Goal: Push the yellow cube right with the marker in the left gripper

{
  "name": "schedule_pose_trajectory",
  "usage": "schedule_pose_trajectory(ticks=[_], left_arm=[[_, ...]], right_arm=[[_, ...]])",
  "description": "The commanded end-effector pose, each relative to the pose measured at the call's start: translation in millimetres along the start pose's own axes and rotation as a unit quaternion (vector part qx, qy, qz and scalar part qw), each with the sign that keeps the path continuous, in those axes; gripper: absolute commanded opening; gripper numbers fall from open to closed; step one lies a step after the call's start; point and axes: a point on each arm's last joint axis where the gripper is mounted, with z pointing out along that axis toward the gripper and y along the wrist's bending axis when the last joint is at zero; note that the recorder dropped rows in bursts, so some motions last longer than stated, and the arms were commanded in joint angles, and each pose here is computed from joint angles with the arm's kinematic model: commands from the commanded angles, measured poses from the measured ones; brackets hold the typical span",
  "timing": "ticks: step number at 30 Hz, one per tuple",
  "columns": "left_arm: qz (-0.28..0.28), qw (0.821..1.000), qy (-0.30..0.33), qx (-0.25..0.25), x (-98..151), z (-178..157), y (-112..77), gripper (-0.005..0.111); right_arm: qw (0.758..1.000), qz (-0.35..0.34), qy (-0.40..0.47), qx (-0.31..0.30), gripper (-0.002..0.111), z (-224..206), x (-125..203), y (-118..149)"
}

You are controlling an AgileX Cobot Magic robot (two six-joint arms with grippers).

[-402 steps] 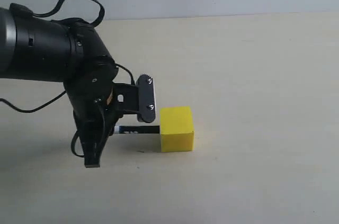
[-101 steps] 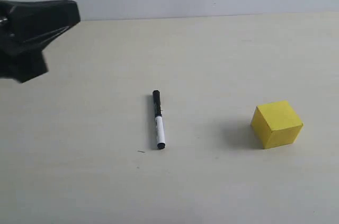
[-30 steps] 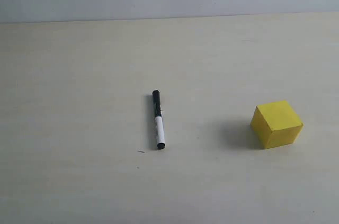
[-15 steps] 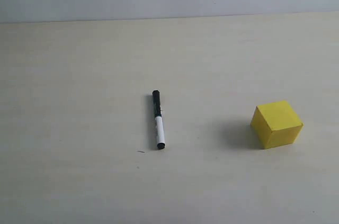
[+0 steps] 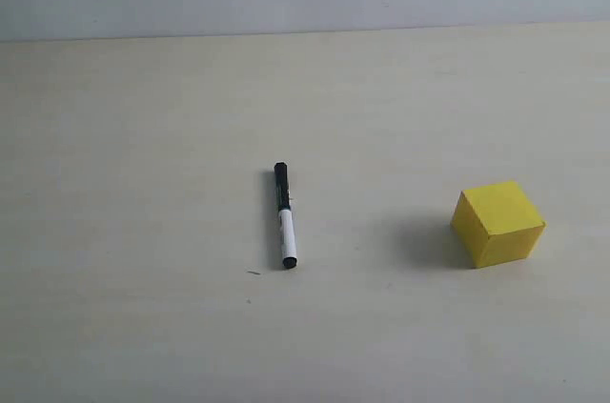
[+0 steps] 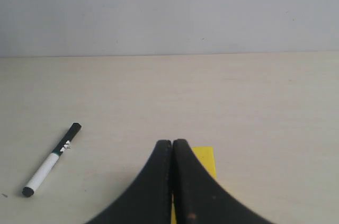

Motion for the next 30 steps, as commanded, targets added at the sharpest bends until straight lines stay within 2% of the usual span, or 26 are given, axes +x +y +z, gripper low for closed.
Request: schedule_pose_trajectory(ticks=[1,9,23,30], left_arm=[[0.002,1.000,-0.010,0.006,-1.0,-0.1,-1.2,0.000],[-0.017,1.000,-0.012,0.014,-1.4,-0.2,-2.6,0.000],[-0.017,1.000,-0.012,0.014,-1.4,-0.2,-2.6,0.000],[-0.020,1.000,-0.012,-0.009,-1.4,-0.1,-0.1,0.000]], right_arm=[[1.000,-0.002,-0.003,0.000,0.000,0.0,0.8,-0.1],[1.000,-0.002,-0.003,0.000,0.000,0.0,0.8,-0.1],[1.000,-0.002,-0.003,0.000,0.000,0.0,0.8,-0.1],[1.000,-0.002,-0.003,0.000,0.000,0.0,0.8,-0.1]])
